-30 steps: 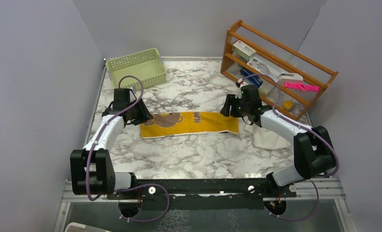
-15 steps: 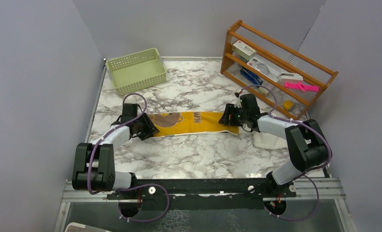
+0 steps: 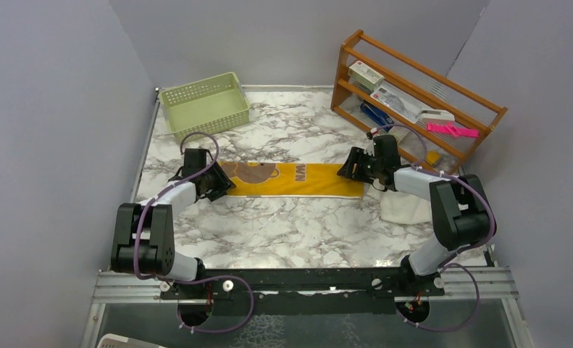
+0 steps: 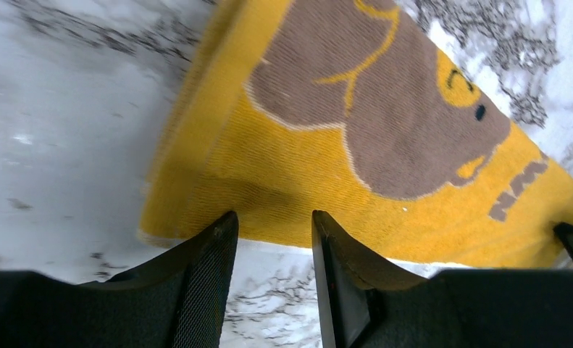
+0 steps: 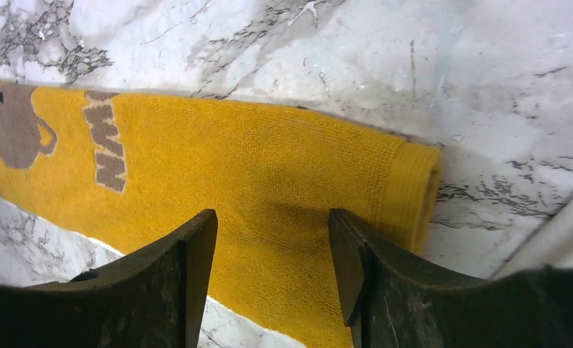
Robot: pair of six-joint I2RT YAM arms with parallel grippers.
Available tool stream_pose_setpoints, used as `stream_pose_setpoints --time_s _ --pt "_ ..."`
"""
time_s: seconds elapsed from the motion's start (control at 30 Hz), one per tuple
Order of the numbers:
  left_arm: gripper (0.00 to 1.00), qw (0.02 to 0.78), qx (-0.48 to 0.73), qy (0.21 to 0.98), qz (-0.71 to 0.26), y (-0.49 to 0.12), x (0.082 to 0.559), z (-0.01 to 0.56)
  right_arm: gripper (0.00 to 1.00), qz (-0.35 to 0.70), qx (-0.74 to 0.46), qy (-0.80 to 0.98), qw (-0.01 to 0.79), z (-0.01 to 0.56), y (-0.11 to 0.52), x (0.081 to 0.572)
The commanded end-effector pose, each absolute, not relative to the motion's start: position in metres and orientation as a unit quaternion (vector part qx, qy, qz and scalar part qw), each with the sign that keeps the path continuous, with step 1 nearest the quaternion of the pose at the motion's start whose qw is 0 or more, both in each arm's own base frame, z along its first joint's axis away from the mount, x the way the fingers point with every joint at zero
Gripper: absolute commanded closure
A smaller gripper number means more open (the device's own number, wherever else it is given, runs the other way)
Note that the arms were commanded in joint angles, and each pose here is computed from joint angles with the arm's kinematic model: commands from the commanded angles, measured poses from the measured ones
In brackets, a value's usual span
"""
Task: Roll the towels
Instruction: Fold the towel at the center of the board.
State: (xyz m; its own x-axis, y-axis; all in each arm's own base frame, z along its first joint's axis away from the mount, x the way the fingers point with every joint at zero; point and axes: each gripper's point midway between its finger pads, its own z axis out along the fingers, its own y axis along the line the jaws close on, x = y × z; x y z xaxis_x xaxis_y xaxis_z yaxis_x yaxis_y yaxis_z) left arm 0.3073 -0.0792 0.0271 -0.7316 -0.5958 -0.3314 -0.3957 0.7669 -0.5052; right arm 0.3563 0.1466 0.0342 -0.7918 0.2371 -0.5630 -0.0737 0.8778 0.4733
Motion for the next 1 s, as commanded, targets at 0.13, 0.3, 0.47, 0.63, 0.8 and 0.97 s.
stream_pose_setpoints --time_s 0.13,0.3,0.47,0.63,0.8,0.97 --pt "0.48 0.283 -0.171 0.933 -0.142 -0.044 0.323 0.071 0.32 0.245 0.030 0.909 0.337 0.052 0.142 0.370" --pt "0.41 0.291 -0.119 0.936 -0.156 -0.023 0.324 0.091 0.29 0.262 0.006 0.877 0.403 0.111 0.147 0.386" --pt "0.41 0.272 -0.102 0.937 -0.193 -0.024 0.325 0.082 0.28 0.276 -0.011 0.858 0.432 0.148 0.151 0.386" --pt "0.49 0.240 -0.084 0.940 -0.229 -0.035 0.332 0.059 0.28 0.303 -0.027 0.848 0.435 0.165 0.159 0.378" --pt "0.50 0.235 -0.078 0.940 -0.235 -0.035 0.340 0.050 0.27 0.302 -0.039 0.846 0.438 0.168 0.157 0.368" --pt "0.52 0.216 -0.082 0.936 -0.265 -0.045 0.344 0.040 0.27 0.302 -0.041 0.844 0.441 0.167 0.156 0.359"
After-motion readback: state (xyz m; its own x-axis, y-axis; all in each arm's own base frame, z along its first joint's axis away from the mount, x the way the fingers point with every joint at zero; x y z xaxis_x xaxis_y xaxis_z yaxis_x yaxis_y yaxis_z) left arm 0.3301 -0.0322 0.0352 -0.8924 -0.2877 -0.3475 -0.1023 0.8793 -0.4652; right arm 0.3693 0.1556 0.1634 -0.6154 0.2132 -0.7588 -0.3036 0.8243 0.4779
